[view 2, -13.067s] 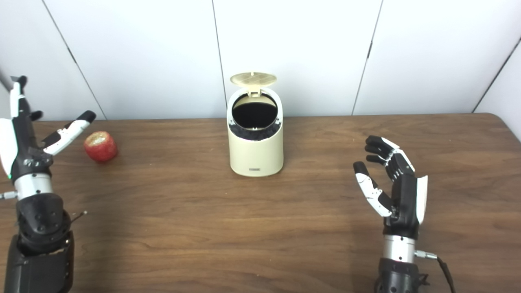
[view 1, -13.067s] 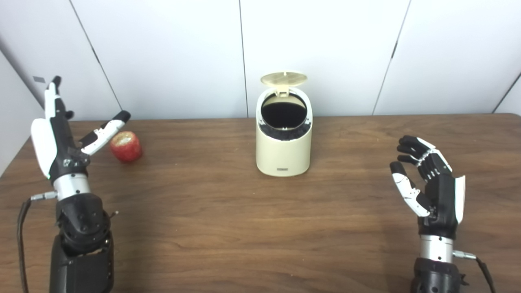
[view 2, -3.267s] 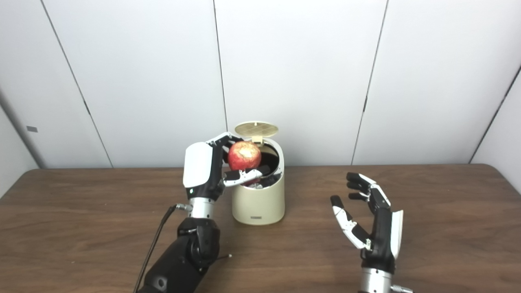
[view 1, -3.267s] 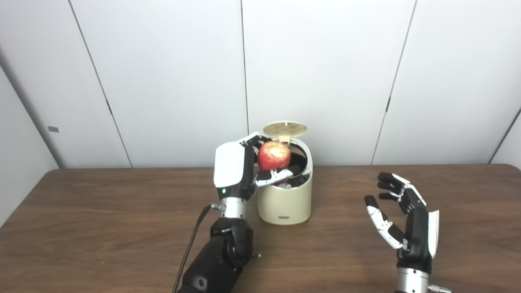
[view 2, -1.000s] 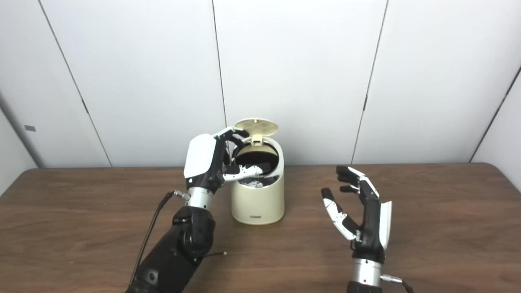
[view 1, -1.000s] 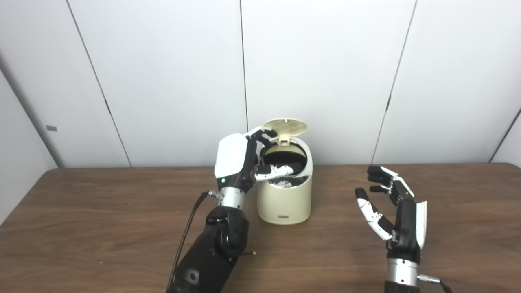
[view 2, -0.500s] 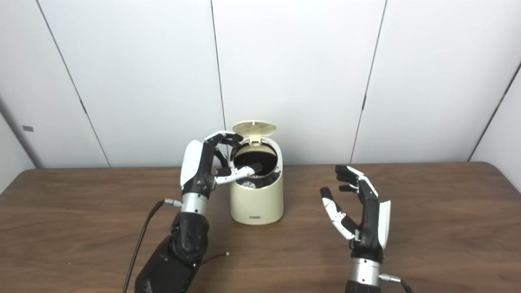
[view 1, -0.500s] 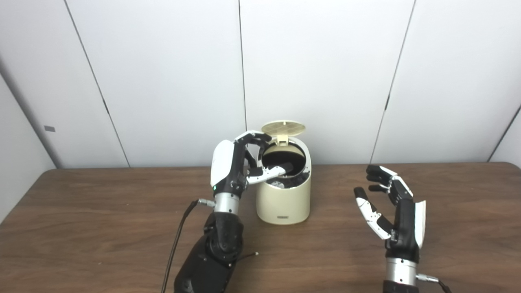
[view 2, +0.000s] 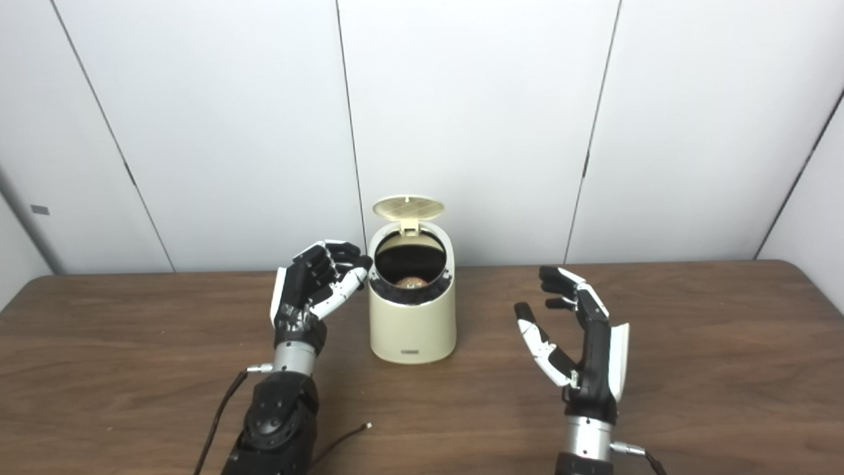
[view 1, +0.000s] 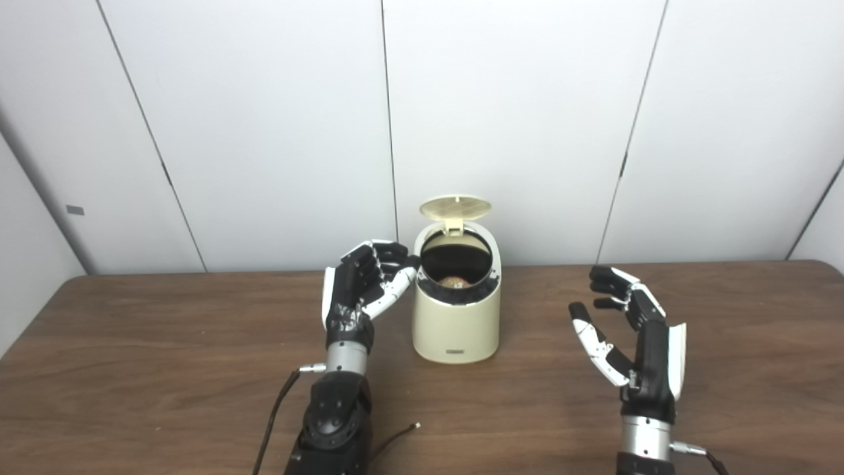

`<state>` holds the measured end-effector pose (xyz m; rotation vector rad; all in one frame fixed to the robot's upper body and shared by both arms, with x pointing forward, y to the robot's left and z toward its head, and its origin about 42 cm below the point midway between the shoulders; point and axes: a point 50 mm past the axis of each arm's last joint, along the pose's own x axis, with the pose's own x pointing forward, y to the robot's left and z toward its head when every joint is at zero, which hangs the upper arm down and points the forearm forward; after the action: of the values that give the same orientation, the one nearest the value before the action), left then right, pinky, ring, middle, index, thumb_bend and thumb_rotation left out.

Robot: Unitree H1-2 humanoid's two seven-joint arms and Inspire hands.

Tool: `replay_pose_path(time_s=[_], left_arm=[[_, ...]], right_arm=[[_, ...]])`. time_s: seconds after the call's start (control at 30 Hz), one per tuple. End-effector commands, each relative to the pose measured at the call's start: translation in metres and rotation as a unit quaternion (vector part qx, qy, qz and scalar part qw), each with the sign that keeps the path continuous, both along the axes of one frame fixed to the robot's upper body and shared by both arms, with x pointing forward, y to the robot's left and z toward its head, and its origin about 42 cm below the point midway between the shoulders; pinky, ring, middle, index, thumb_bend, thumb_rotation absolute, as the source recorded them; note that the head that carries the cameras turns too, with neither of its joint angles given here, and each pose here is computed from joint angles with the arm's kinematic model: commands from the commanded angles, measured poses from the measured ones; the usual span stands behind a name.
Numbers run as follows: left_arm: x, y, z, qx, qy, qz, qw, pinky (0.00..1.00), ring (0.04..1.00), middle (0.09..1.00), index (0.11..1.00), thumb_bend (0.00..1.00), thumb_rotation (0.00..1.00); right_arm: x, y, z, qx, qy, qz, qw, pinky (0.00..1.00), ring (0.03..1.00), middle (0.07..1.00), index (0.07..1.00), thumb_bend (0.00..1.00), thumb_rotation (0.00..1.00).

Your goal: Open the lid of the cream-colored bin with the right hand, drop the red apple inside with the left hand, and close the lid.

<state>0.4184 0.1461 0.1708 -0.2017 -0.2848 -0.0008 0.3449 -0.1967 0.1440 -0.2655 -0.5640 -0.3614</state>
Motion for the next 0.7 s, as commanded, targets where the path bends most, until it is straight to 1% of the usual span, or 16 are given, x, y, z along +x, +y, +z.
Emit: replay_pose_path(time_s=[0.0, 0.03, 0.07, 0.1, 0.13, 0.17, 0.2, 0.23, 0.3, 0.33, 0.37, 0.43, 0.47, 0.53, 0.63, 0.67], left_arm=[[0.001, -0.003, 0.027, -0.024, -0.063, -0.021, 0.997, 0.41, 0.457, 0.476, 0.483, 0.5, 0.0], [-0.004, 0.001, 0.025, -0.036, -0.069, -0.022, 0.997, 0.4, 0.452, 0.478, 0.483, 0.5, 0.0], [-0.008, 0.005, 0.024, -0.047, -0.073, -0.023, 0.996, 0.39, 0.443, 0.48, 0.489, 0.5, 0.0], [-0.012, 0.008, 0.023, -0.058, -0.079, -0.024, 0.995, 0.39, 0.441, 0.481, 0.491, 0.5, 0.0], [-0.016, 0.012, 0.022, -0.065, -0.085, -0.023, 0.994, 0.4, 0.438, 0.484, 0.5, 0.5, 0.0], [-0.02, 0.016, 0.021, -0.065, -0.093, -0.022, 0.993, 0.4, 0.438, 0.485, 0.501, 0.5, 0.0], [-0.025, 0.021, 0.02, -0.059, -0.103, -0.023, 0.993, 0.41, 0.452, 0.483, 0.501, 0.51, 0.0], [-0.029, 0.026, 0.019, -0.048, -0.112, -0.022, 0.992, 0.41, 0.473, 0.485, 0.502, 0.51, 0.0], [-0.037, 0.036, 0.017, -0.027, -0.128, -0.027, 0.991, 0.45, 0.545, 0.581, 0.499, 0.49, 0.07], [-0.041, 0.042, 0.016, -0.017, -0.132, -0.028, 0.991, 0.49, 0.582, 0.62, 0.583, 0.46, 0.34], [-0.044, 0.045, 0.015, -0.011, -0.135, -0.029, 0.99, 0.55, 0.634, 0.666, 0.659, 0.47, 0.57], [-0.05, 0.055, 0.012, 0.007, -0.135, -0.032, 0.99, 0.61, 0.684, 0.709, 0.713, 0.47, 0.73], [-0.051, 0.057, 0.011, 0.011, -0.135, -0.033, 0.99, 0.63, 0.701, 0.723, 0.729, 0.47, 0.77], [-0.056, 0.065, 0.005, 0.026, -0.129, -0.03, 0.991, 0.64, 0.706, 0.726, 0.731, 0.46, 0.78], [-0.062, 0.072, -0.003, 0.035, -0.118, -0.021, 0.992, 0.65, 0.71, 0.729, 0.728, 0.47, 0.75], [-0.063, 0.073, -0.005, 0.036, -0.115, -0.019, 0.993, 0.65, 0.712, 0.729, 0.726, 0.49, 0.73]], right_arm=[[-0.016, -0.002, -0.029, -0.047, 0.032, 0.003, 0.998, 0.55, 0.654, 0.676, 0.655, 0.26, 0.28], [-0.016, -0.002, -0.025, -0.062, 0.028, 0.005, 0.998, 0.55, 0.658, 0.683, 0.661, 0.27, 0.27], [-0.017, -0.001, -0.021, -0.075, 0.025, 0.007, 0.997, 0.56, 0.668, 0.703, 0.684, 0.29, 0.32], [-0.017, -0.002, -0.017, -0.088, 0.024, 0.009, 0.996, 0.56, 0.67, 0.708, 0.691, 0.3, 0.33], [-0.017, -0.003, -0.013, -0.099, 0.021, 0.012, 0.995, 0.57, 0.689, 0.734, 0.726, 0.34, 0.41], [-0.015, -0.005, -0.01, -0.111, 0.017, 0.017, 0.994, 0.57, 0.692, 0.738, 0.731, 0.35, 0.43], [-0.014, -0.008, -0.007, -0.124, 0.013, 0.023, 0.992, 0.59, 0.713, 0.764, 0.765, 0.39, 0.52], [-0.012, -0.013, -0.003, -0.14, 0.007, 0.031, 0.99, 0.62, 0.739, 0.789, 0.792, 0.42, 0.59], [-0.009, -0.019, 0.005, -0.164, -0.002, 0.038, 0.986, 0.72, 0.817, 0.851, 0.851, 0.49, 0.71], [-0.007, -0.023, 0.016, -0.18, -0.011, 0.039, 0.983, 0.75, 0.84, 0.869, 0.87, 0.53, 0.75], [-0.006, -0.024, 0.023, -0.19, -0.017, 0.038, 0.981, 0.77, 0.864, 0.897, 0.897, 0.61, 0.83], [-0.005, -0.024, 0.055, -0.222, -0.035, 0.033, 0.974, 0.79, 0.89, 0.92, 0.919, 0.68, 0.89], [-0.006, -0.024, 0.065, -0.23, -0.038, 0.03, 0.972, 0.8, 0.9, 0.929, 0.926, 0.69, 0.9], [-0.006, -0.023, 0.101, -0.263, -0.062, 0.032, 0.962, 0.82, 0.911, 0.938, 0.938, 0.68, 0.91], [-0.007, -0.023, 0.14, -0.289, -0.073, 0.034, 0.954, 0.87, 0.937, 0.956, 0.969, 0.71, 0.91], [-0.007, -0.023, 0.147, -0.293, -0.073, 0.035, 0.953, 0.88, 0.944, 0.96, 0.975, 0.72, 0.91]])
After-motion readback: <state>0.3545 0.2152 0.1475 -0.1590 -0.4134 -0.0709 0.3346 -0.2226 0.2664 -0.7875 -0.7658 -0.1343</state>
